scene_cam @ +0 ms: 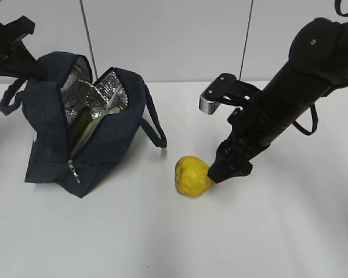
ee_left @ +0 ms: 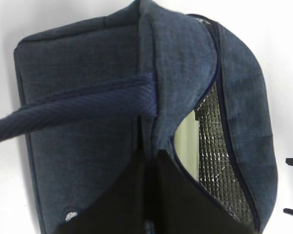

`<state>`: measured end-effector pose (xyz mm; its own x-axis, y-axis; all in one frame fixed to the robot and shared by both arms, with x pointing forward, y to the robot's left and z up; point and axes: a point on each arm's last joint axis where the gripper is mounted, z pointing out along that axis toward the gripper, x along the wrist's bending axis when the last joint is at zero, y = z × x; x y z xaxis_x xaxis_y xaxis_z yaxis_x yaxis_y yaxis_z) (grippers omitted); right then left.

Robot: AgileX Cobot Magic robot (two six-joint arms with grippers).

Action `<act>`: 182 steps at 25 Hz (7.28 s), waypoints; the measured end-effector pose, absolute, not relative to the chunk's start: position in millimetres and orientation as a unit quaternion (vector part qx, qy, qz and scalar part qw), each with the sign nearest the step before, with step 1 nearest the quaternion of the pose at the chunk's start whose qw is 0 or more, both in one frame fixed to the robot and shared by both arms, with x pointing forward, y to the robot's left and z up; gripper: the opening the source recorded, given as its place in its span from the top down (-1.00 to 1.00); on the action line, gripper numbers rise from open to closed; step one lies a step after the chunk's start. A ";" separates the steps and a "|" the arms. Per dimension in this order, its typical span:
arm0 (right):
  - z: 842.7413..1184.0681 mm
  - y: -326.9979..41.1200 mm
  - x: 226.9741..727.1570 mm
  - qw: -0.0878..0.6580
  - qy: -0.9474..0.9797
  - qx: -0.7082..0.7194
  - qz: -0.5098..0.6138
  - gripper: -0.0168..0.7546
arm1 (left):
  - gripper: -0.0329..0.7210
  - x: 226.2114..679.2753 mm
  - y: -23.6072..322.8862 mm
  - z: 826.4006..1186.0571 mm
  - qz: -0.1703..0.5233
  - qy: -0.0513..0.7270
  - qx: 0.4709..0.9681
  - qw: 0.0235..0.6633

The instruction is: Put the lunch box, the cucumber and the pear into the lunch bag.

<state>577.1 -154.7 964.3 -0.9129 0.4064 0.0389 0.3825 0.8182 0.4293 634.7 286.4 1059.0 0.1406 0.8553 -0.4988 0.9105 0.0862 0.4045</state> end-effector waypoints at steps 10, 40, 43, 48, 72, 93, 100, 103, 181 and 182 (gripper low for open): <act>950.0 -145.8 579.0 0.012 0.959 0.130 0.253 -0.78 | 0.89 635.6 285.9 1059.7 -0.041 0.655 0.670 0.346; 915.4 -133.2 597.1 0.043 0.943 0.117 0.309 -0.51 | 0.89 636.0 285.7 1060.0 -0.040 0.656 0.669 0.348; 915.5 -133.2 597.2 0.044 0.943 0.118 0.309 -0.50 | 0.89 636.0 285.6 1060.2 -0.041 0.656 0.668 0.349; 918.8 -132.3 600.4 0.051 0.941 0.118 0.313 -0.50 | 0.89 636.1 285.5 1060.2 -0.041 0.656 0.668 0.349; 1058.8 -86.8 618.1 0.194 0.842 0.102 0.493 -0.49 | 0.89 635.9 285.1 1060.4 -0.043 0.656 0.667 0.350; 1006.8 -19.4 663.7 0.100 0.804 0.161 0.563 -0.77 | 0.89 636.0 284.6 1060.8 -0.046 0.656 0.665 0.353; 1030.6 -51.0 680.6 0.100 0.759 0.313 0.562 -0.77 | 0.89 636.1 284.8 1060.9 -0.046 0.657 0.664 0.354; 1028.4 -68.2 687.0 0.049 0.732 0.401 0.549 -0.77 | 0.89 636.1 284.7 1061.0 -0.046 0.657 0.664 0.355; 1105.0 -132.2 616.2 0.038 0.816 0.500 0.286 -0.53 | -0.61 609.5 126.6 1063.3 -0.072 0.512 0.766 0.382; 1108.0 -133.5 613.6 0.042 0.817 0.499 0.287 -0.53 | -0.59 606.9 128.2 1068.3 -0.064 0.506 0.771 0.381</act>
